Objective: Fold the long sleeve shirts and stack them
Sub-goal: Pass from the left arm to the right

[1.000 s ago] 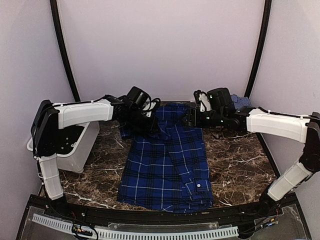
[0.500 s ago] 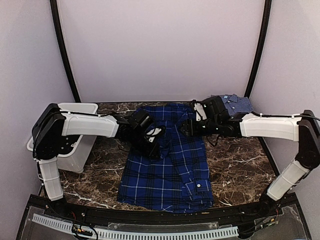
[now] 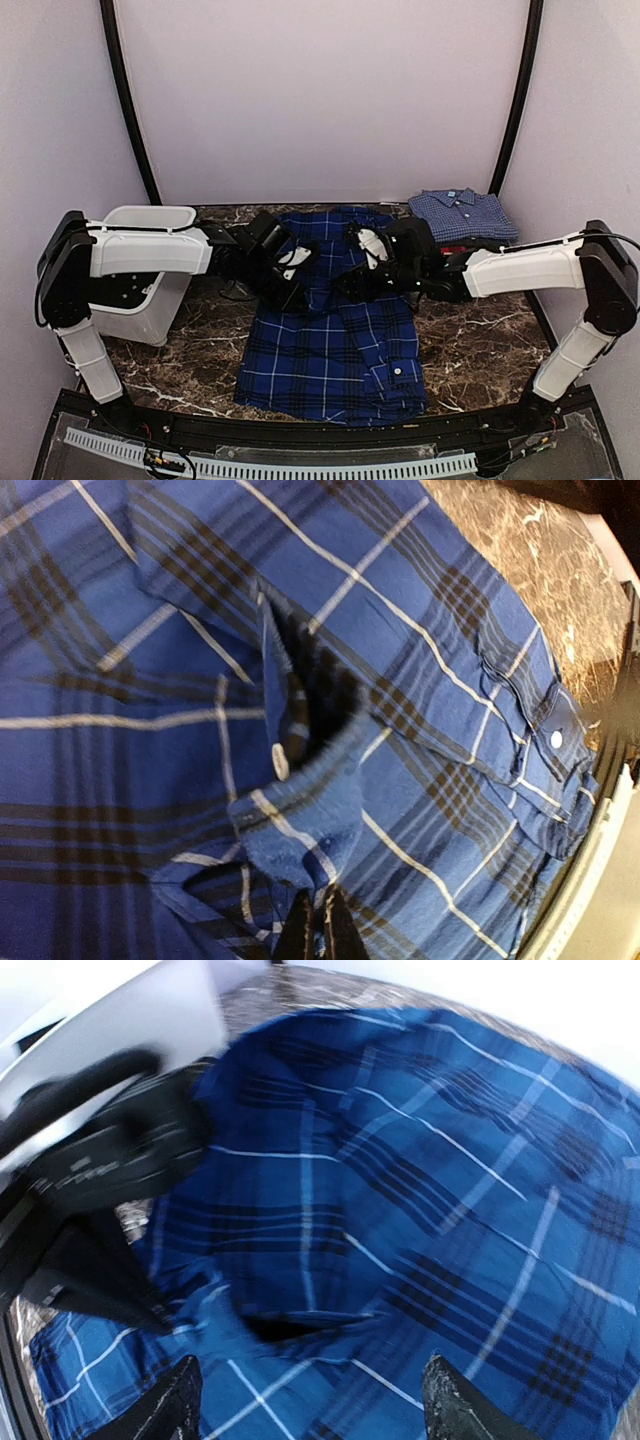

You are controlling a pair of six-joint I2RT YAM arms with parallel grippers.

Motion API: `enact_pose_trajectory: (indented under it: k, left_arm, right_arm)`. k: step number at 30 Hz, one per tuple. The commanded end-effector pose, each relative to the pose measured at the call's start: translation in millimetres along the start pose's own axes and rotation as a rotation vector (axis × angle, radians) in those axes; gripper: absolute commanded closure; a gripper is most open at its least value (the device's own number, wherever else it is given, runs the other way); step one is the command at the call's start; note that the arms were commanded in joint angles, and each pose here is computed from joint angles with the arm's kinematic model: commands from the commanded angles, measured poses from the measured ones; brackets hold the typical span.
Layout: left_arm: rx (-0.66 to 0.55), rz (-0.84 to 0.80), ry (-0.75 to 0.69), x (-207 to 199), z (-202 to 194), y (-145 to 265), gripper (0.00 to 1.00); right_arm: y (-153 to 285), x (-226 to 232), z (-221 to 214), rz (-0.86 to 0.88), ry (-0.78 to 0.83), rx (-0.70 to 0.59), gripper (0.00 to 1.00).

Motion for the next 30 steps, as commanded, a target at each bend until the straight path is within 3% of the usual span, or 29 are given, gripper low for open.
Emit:
enact_pose_trajectory:
  k: [1, 7, 12, 17, 24, 30]
  left_arm:
    - [-0.094, 0.125, -0.11, 3.4, 10.6, 33.8, 1.0]
    - [-0.232, 0.24, -0.223, 5.3, 23.0, 68.9, 1.0]
    - [-0.425, 0.301, -0.369, 0.7, 27.9, 102.8, 1.0]
    - [-0.494, 0.369, -0.551, -6.6, 20.5, 113.1, 1.0]
    - [-0.575, 0.554, -0.814, -18.3, -0.5, 118.8, 1.0]
    - [-0.664, 0.709, -0.933, -26.1, -9.2, 125.3, 1.0]
  right_arm:
    - [2.4, 19.6, 21.2, 0.058, 0.209, -0.145, 0.26]
    - [12.1, 34.5, 35.3, 0.15, 0.38, -0.248, 0.18]
    - [14.5, 38.4, 44.6, 0.146, 0.541, -0.313, 0.14]
    - [22.0, 43.9, 54.1, 0.153, 0.647, -0.422, 0.12]
    - [10.1, 57.9, 69.4, 0.257, 0.723, -0.39, 0.12]
    - [-1.4, 67.4, 67.7, 0.38, 0.739, -0.307, 0.12]
Point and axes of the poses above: each gripper's point midway between its finger pads, its own y axis back along the fingers, its own x axis along the line the jaws close on, z = x × y, the point moved 6 cm from there along y, back along the fingers
